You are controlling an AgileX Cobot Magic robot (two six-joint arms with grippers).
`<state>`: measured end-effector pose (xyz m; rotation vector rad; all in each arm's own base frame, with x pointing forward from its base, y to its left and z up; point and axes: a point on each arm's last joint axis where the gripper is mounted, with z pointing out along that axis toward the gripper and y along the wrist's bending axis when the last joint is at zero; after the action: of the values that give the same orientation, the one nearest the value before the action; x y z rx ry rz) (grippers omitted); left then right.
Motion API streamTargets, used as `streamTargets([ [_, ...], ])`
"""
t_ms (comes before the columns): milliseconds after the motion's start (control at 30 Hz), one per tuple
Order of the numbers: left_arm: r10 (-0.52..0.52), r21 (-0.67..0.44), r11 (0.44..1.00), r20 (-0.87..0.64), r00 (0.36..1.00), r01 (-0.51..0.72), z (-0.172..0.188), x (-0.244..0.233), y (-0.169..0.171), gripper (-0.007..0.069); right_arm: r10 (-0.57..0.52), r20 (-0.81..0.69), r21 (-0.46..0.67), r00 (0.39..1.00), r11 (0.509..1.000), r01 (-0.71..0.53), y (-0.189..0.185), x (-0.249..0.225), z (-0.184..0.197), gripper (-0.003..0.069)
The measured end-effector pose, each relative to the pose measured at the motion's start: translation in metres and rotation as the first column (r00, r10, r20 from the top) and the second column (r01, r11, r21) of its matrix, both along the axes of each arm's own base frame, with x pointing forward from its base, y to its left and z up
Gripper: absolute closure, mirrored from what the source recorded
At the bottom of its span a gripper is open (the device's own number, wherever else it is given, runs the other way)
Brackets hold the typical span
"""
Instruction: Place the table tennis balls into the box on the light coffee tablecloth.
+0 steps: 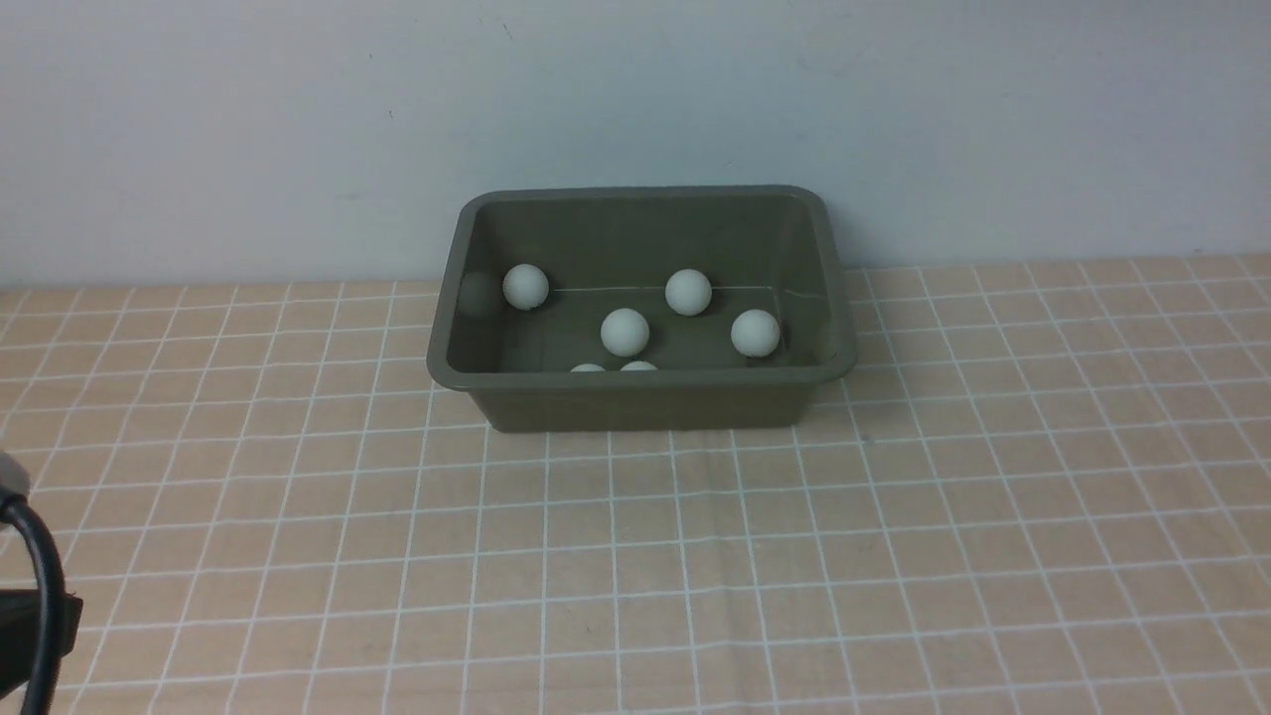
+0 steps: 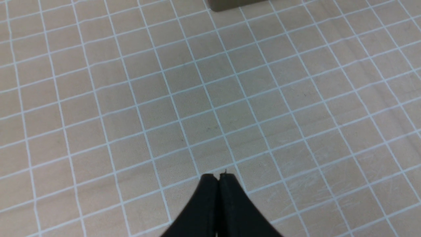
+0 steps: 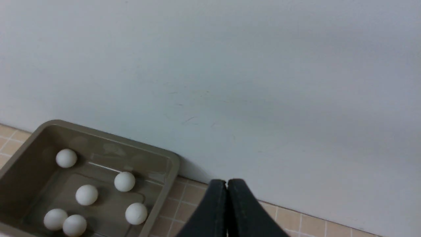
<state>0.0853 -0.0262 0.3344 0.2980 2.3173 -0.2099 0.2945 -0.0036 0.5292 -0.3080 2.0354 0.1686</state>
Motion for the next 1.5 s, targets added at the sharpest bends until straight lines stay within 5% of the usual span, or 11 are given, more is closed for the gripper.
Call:
streamTargets([
  [300, 0.001, -0.002, 1.0, 0.009, 1.0, -0.001, 0.001, 0.001, 0.0, 0.0694, 0.01, -0.072, -0.03, 0.997, 0.999, -0.012, 0.013, -0.112, -0.056, 0.0675],
  [533, 0.002, -0.003, 1.0, 0.014, 1.0, -0.002, 0.001, 0.001, 0.0, 0.0694, -0.071, 0.12, -0.084, 0.99, 0.993, 0.082, 0.013, -0.175, -0.169, 0.0675],
  [733, 0.002, -0.008, 1.0, 0.021, 1.0, -0.002, 0.002, 0.001, 0.0, 0.0694, 0.038, 0.105, -0.077, 0.994, 0.997, -0.03, 0.026, -0.207, -0.243, 0.0675],
  [1000, -0.006, -0.052, 0.999, 0.025, 1.0, 0.008, 0.003, 0.001, -0.004, 0.0694, 0.267, 0.295, -0.138, 0.917, 0.962, -0.236, 0.036, -0.247, -0.247, 0.0675],
  [1500, -0.086, -0.084, 0.993, 0.04, 0.995, 0.089, 0.005, 0.0, -0.011, 0.0694, 0.152, 0.272, -0.155, 0.95, 0.982, -0.112, 0.024, -0.247, -0.254, 0.0675],
])
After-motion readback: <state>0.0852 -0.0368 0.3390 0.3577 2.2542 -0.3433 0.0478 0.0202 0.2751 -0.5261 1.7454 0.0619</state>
